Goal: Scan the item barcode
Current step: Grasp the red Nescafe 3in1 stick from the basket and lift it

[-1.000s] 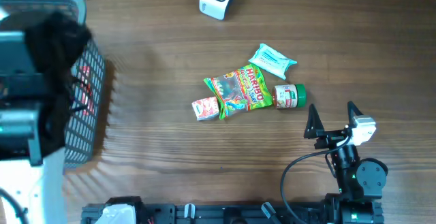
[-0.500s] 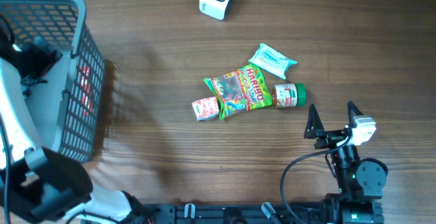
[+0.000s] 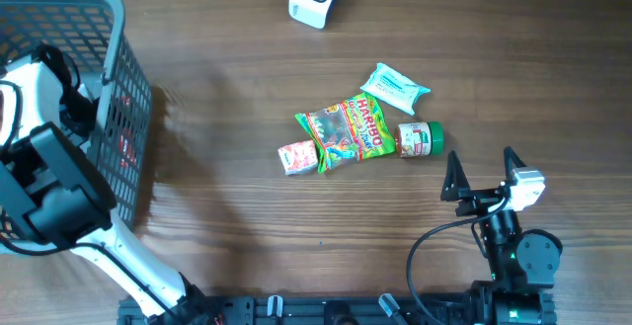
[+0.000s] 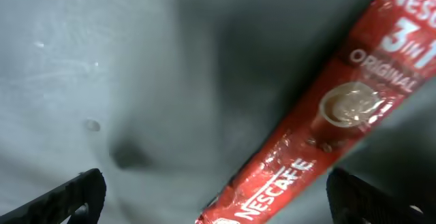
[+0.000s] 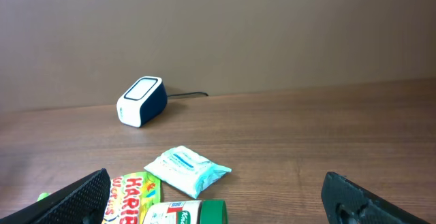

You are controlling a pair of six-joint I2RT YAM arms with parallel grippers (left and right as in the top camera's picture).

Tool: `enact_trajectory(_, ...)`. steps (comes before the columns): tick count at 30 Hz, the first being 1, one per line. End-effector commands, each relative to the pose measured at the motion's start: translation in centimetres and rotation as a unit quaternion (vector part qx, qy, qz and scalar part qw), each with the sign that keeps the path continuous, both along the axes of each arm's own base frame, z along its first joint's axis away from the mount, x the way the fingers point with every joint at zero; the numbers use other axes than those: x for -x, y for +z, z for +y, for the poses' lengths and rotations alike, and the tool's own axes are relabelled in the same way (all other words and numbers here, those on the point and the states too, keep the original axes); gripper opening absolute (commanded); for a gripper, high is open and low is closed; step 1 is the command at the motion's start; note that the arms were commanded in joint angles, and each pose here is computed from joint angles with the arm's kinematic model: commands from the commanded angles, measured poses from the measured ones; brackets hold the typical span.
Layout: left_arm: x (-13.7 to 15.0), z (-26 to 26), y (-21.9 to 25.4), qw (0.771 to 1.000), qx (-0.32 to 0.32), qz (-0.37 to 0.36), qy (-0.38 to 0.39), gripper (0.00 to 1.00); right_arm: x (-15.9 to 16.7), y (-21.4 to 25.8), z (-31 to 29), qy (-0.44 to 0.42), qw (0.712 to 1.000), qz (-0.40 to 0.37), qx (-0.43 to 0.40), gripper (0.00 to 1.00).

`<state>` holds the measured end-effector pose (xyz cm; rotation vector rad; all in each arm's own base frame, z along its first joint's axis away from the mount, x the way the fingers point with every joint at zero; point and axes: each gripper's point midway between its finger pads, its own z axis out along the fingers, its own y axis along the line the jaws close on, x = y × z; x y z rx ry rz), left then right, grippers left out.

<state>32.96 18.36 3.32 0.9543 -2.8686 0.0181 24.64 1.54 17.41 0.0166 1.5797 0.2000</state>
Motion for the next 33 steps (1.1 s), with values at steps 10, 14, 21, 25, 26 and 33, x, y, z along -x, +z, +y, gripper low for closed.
enact_trajectory(10,3.7,2.5,-0.6,0.962,-0.013,0.054,0.266,1.00,0.0,0.2,0.0,-0.002,1.000,-0.005,0.003,0.99)
enact_trajectory(14,4.5,3.5,-0.6,0.964,-0.017,0.058,0.260,1.00,0.0,0.2,0.0,-0.002,1.000,-0.005,0.003,1.00)
enact_trajectory(21,1.8,3.3,-0.9,0.989,-0.044,0.025,0.137,1.00,0.0,0.2,0.0,-0.002,1.000,-0.005,0.003,1.00)
enact_trajectory(25,-1.2,3.8,-0.9,0.995,-0.103,-0.004,0.007,1.00,0.0,0.2,0.0,-0.002,1.000,-0.005,0.003,1.00)
enact_trajectory(26,-1.9,3.5,-0.9,0.994,-0.105,-0.012,-0.013,1.00,0.0,0.2,0.0,-0.002,1.000,-0.005,0.003,1.00)
enact_trajectory(33,-1.2,2.2,-3.9,0.997,-0.073,0.026,-0.030,0.75,0.0,0.2,0.0,-0.002,1.000,-0.005,0.003,1.00)
